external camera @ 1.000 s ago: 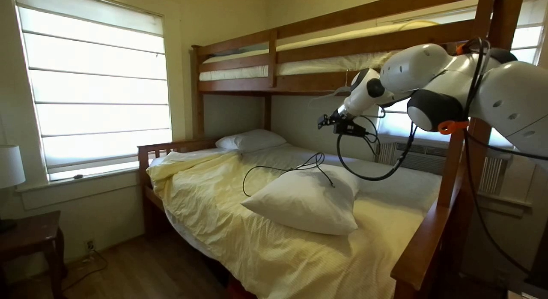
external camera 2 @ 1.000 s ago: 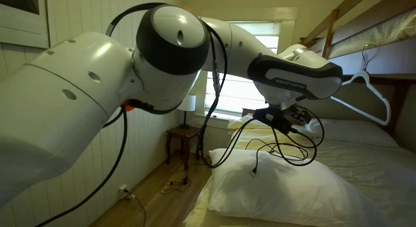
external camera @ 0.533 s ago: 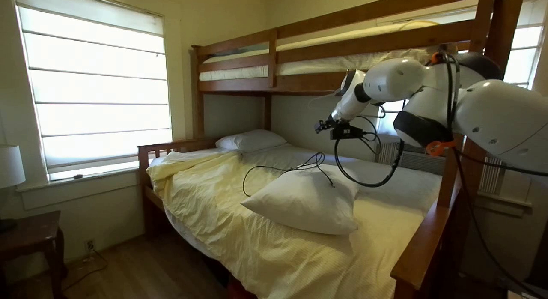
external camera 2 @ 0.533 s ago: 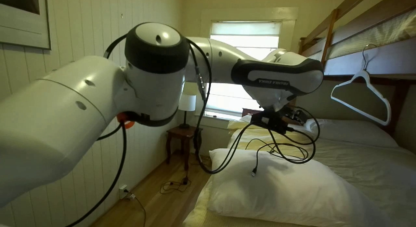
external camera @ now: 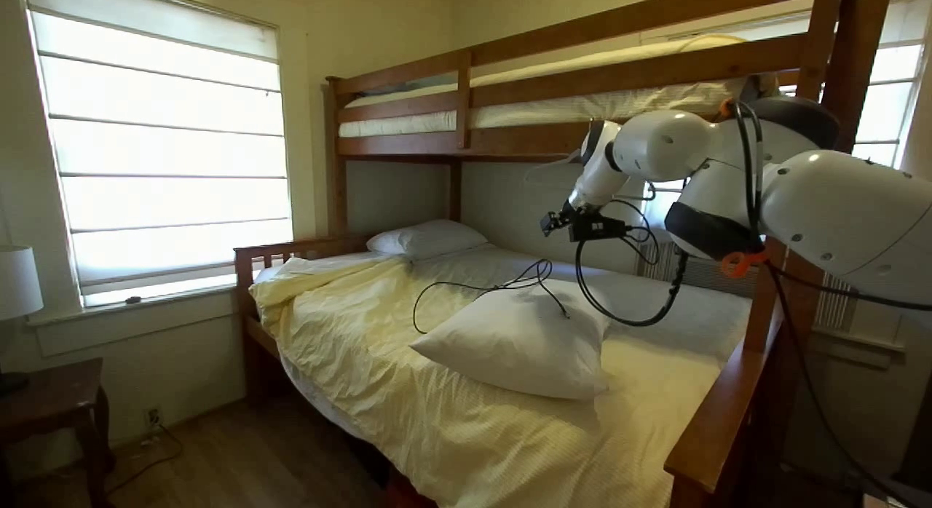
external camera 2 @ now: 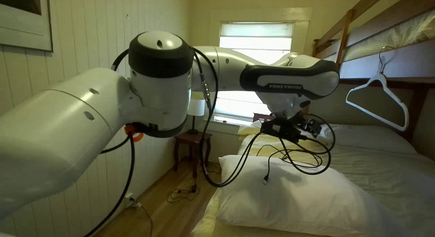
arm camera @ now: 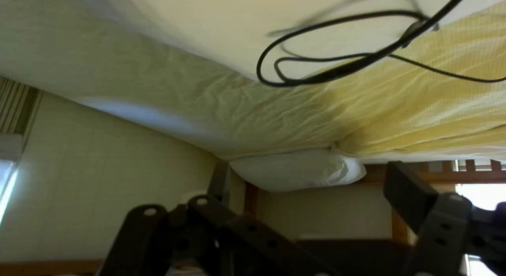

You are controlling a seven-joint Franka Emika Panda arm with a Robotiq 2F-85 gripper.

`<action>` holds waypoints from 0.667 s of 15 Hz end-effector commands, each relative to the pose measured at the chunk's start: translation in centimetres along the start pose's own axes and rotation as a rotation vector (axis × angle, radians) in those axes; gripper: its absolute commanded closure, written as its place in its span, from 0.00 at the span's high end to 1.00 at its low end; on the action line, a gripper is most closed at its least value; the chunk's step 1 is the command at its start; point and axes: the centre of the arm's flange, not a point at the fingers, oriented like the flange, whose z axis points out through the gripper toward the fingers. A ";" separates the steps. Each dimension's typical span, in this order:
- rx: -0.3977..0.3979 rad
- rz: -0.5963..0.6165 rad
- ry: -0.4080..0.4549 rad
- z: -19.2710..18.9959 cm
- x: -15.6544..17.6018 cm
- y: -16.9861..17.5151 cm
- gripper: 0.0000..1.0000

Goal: Pick up the black cable from the pillow then set it back down on the pillow.

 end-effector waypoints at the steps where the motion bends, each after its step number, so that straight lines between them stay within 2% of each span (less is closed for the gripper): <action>1: 0.024 0.088 -0.057 3.5 -0.3 -2.1 1.00; 6: -0.034 0.228 -0.037 7.6 -0.9 -2.0 1.00; 10: -0.037 0.301 0.003 7.2 0.7 -1.6 1.00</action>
